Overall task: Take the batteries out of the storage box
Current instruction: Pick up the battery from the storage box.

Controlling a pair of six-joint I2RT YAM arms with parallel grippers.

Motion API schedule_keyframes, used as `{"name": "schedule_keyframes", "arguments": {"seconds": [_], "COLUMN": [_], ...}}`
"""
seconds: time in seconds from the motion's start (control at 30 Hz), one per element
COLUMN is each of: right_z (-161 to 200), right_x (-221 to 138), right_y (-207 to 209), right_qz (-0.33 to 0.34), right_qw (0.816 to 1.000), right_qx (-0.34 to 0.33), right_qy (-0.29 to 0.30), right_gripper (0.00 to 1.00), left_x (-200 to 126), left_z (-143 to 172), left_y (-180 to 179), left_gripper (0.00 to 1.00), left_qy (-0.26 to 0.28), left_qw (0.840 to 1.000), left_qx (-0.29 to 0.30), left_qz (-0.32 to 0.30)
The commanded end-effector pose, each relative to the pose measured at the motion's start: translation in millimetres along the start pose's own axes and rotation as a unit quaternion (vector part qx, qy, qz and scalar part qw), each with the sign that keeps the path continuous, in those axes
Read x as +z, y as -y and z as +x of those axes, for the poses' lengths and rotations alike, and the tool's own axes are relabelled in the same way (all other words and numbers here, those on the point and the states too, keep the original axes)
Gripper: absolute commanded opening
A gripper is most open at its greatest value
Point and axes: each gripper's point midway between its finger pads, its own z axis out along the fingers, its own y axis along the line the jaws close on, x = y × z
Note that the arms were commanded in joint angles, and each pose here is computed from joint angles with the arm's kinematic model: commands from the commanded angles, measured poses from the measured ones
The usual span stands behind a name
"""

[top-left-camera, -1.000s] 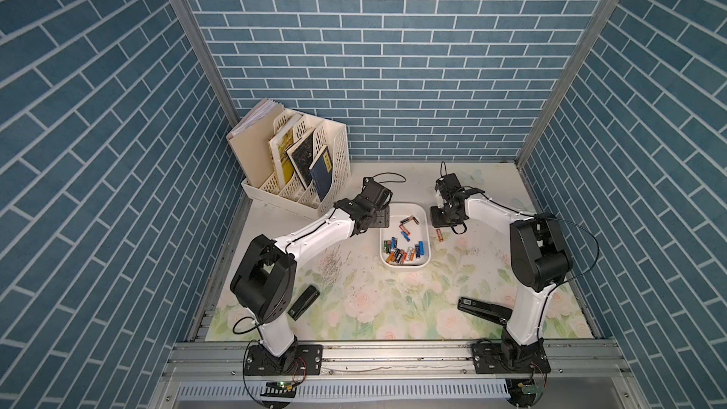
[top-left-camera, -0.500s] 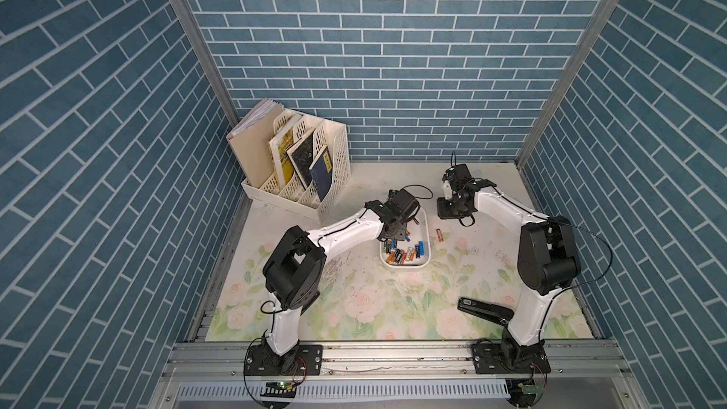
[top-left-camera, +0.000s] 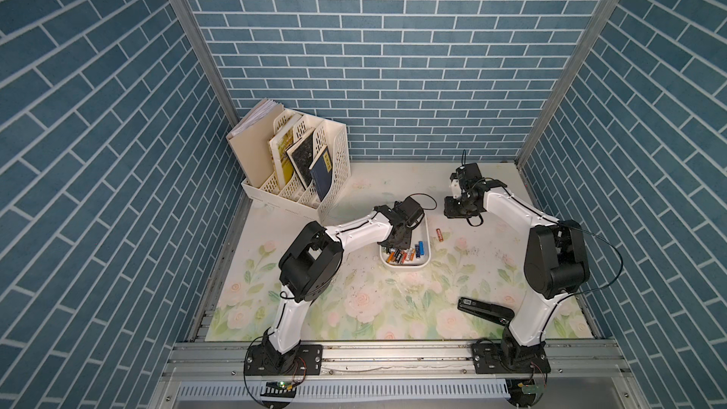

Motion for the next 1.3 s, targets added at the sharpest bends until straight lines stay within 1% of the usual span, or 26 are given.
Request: {"name": "schedule_keyframes", "arguments": {"seconds": [0.0, 0.4, 0.8, 1.07, 1.27], "right_z": [3, 3, 3, 1, 2], "right_x": [-6, -4, -2, -2, 1], "right_y": [-2, -3, -3, -3, -3], "right_qz": [-0.01, -0.016, -0.017, -0.017, -0.018], "right_qw": [1.0, 1.0, 1.0, 1.0, 1.0], "right_qx": [-0.009, -0.01, -0.015, -0.019, -0.018], "right_qy": [-0.002, -0.007, -0.01, -0.012, -0.014], "right_gripper": [0.36, 0.36, 0.36, 0.37, 0.37], "left_x": [3, 15, 22, 19, 14], "left_z": [0, 3, 2, -1, -3], "left_y": [6, 9, 10, 3, 4], "left_gripper": [0.4, 0.36, 0.35, 0.34, 0.34], "left_qy": [-0.006, -0.018, -0.029, -0.024, -0.022], "left_qw": [1.0, 1.0, 0.999, 1.0, 1.0], "left_qx": [0.004, 0.008, 0.015, 0.014, 0.019], "left_qz": [0.005, 0.011, 0.005, -0.011, -0.011]}}
